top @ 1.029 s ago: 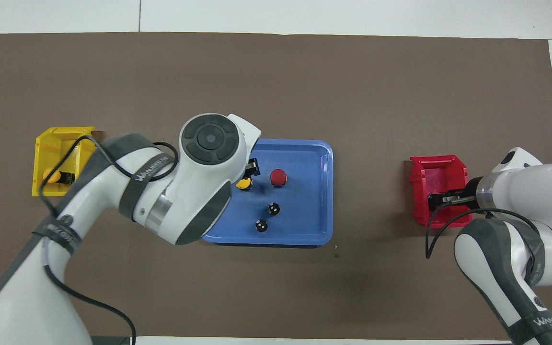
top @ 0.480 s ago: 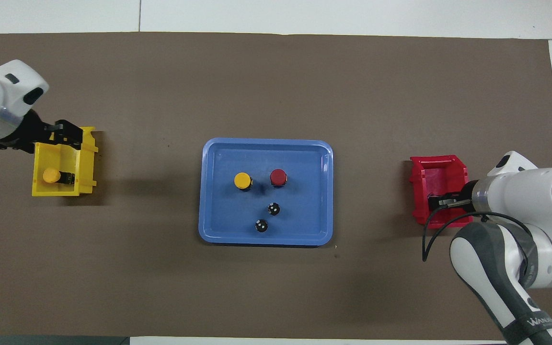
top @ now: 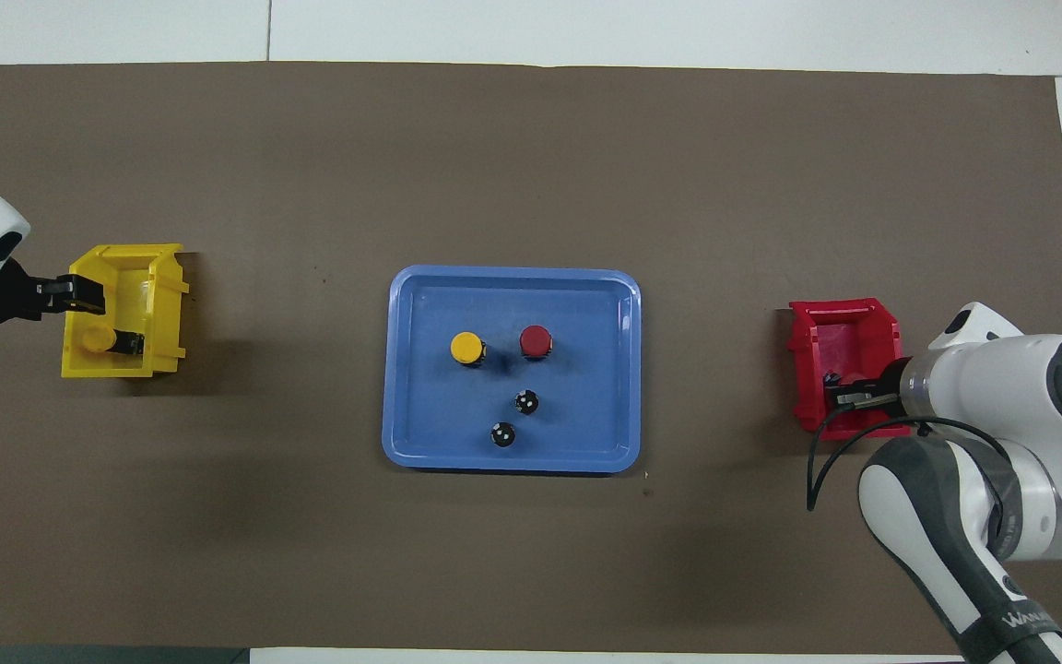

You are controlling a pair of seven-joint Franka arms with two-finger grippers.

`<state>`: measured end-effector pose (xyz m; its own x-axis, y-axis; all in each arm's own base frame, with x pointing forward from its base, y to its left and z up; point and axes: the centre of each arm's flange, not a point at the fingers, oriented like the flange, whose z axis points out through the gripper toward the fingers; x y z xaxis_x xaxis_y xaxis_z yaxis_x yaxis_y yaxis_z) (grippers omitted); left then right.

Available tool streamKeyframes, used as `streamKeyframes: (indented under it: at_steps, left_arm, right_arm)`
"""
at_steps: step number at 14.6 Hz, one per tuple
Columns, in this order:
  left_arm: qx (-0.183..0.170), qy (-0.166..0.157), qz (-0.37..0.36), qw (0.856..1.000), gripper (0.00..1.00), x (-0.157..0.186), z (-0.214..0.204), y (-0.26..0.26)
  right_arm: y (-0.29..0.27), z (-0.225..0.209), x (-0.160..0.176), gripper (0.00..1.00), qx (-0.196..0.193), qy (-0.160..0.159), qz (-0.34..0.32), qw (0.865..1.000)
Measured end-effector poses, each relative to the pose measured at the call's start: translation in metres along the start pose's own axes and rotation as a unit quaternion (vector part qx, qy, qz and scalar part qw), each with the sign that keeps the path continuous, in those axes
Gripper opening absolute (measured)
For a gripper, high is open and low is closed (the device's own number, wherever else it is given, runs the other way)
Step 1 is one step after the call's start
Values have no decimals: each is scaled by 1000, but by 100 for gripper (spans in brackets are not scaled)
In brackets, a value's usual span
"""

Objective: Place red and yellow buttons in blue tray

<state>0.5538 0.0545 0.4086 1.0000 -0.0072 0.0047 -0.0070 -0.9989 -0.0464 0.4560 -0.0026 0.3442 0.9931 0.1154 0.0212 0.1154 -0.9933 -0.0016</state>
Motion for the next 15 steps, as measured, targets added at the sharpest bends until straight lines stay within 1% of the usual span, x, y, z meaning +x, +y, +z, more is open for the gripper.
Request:
streamKeyframes:
  at_steps: [1, 2, 3, 4, 5, 7, 9, 10, 11, 12, 13, 15]
  left_arm:
    - [-1, -3, 3, 1000, 72, -5, 3, -1]
    - [-2, -3, 4, 1000, 72, -8, 7, 0]
    - [-2, -1, 6, 1000, 67, -9, 11, 1]
    - [-2, 5, 8, 1000, 67, -11, 17, 3]
    - [-2, 10, 9, 1000, 65, -13, 22, 4]
    - [-2, 13, 10, 1000, 63, -17, 33, 6]
    - [-2, 10, 11, 1000, 63, -20, 39, 7]
    - [-3, 9, 11, 1000, 63, -21, 41, 7]
    - [-2, 11, 11, 1000, 63, -22, 42, 7]
    - [-2, 15, 11, 1000, 59, -22, 44, 7]
    - [-2, 19, 11, 1000, 58, -22, 44, 7]
    - [-2, 21, 11, 1000, 41, -22, 45, 7]
  right_arm:
    - [0, -1, 1, 45, 0, 1, 0, 1000]
    - [0, -4, 3, 41, 0, 4, 0, 1000]
    - [1, -9, 8, 41, 0, 2, -1, 1000]
    - [1, -18, 15, 41, 1, -7, -2, 1000]
    - [2, -34, 24, 41, 2, -16, -4, 1000]
    - [1, -78, 45, 41, 4, -32, -10, 999]
    - [-24, -128, 71, 41, 4, -39, -13, 999]
    - [-55, -150, 87, 41, 1, -35, 2, 999]
    - [-93, -162, 99, 41, 0, -27, 19, 999]
    - [-137, -166, 107, 41, 1, -19, 41, 999]
    - [-183, -163, 112, 41, 4, -9, 60, 998]
    - [-266, -133, 115, 41, 14, 9, 86, 996]
